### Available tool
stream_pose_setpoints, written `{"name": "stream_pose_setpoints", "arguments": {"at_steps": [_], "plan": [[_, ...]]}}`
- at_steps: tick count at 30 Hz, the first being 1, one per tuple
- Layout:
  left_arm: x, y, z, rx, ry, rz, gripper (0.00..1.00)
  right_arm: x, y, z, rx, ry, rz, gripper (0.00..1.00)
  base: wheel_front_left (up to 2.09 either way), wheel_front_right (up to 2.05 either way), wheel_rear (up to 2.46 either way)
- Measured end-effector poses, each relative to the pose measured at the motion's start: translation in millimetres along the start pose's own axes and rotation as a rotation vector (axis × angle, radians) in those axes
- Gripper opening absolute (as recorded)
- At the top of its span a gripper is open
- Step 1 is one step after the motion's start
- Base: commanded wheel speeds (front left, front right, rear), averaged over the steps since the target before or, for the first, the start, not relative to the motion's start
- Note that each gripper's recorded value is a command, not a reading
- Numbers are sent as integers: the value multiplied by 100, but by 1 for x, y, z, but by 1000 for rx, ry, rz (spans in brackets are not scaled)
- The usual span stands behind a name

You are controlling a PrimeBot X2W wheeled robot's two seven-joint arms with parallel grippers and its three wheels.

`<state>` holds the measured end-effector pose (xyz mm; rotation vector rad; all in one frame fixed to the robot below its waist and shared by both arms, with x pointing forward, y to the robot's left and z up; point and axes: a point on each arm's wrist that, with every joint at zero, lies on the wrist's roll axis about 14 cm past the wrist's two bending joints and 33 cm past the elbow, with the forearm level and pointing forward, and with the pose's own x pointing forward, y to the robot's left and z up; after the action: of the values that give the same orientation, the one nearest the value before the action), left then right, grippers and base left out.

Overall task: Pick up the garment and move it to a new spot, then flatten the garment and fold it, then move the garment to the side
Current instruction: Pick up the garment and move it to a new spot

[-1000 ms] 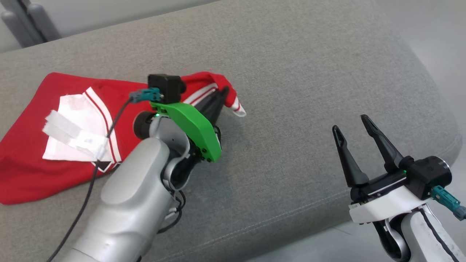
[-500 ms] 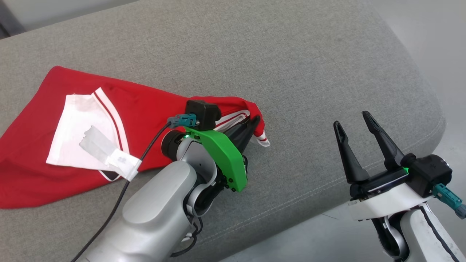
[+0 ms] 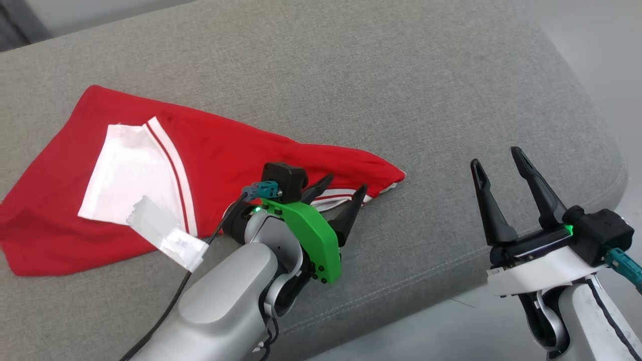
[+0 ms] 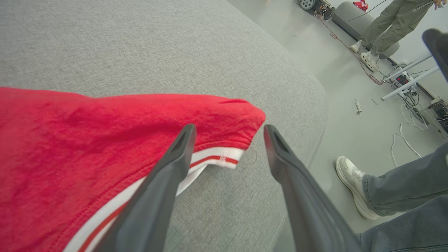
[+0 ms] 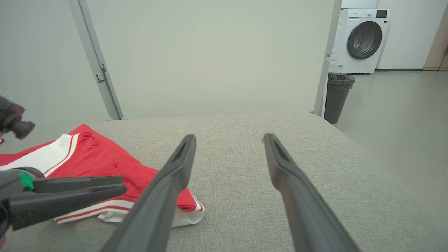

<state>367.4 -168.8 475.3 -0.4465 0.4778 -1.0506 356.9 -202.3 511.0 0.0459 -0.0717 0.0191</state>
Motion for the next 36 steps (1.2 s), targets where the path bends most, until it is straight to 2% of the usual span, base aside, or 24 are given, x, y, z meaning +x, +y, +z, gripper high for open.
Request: {"name": "stream_pose_setpoints", "arguments": {"at_steps": [5,9,15,19,28,36], "plan": [[-13,14,5,24,-52,71,100,0,3,-4,3,7,12,100,0,0,0],[-33,37,18,40,-134,167,100,2,5,-5,-6,10,31,100,0,0,0],[-85,85,28,47,-250,368,100,-1,11,-12,-18,32,69,100,0,0,0],[-122,104,25,67,-277,474,100,-2,16,-15,-18,42,94,100,0,0,0],[-211,127,14,61,-350,698,100,-10,37,-22,-13,63,168,100,0,0,0],[-267,125,22,98,-448,810,100,-19,48,-12,-16,36,208,100,0,0,0]]}}
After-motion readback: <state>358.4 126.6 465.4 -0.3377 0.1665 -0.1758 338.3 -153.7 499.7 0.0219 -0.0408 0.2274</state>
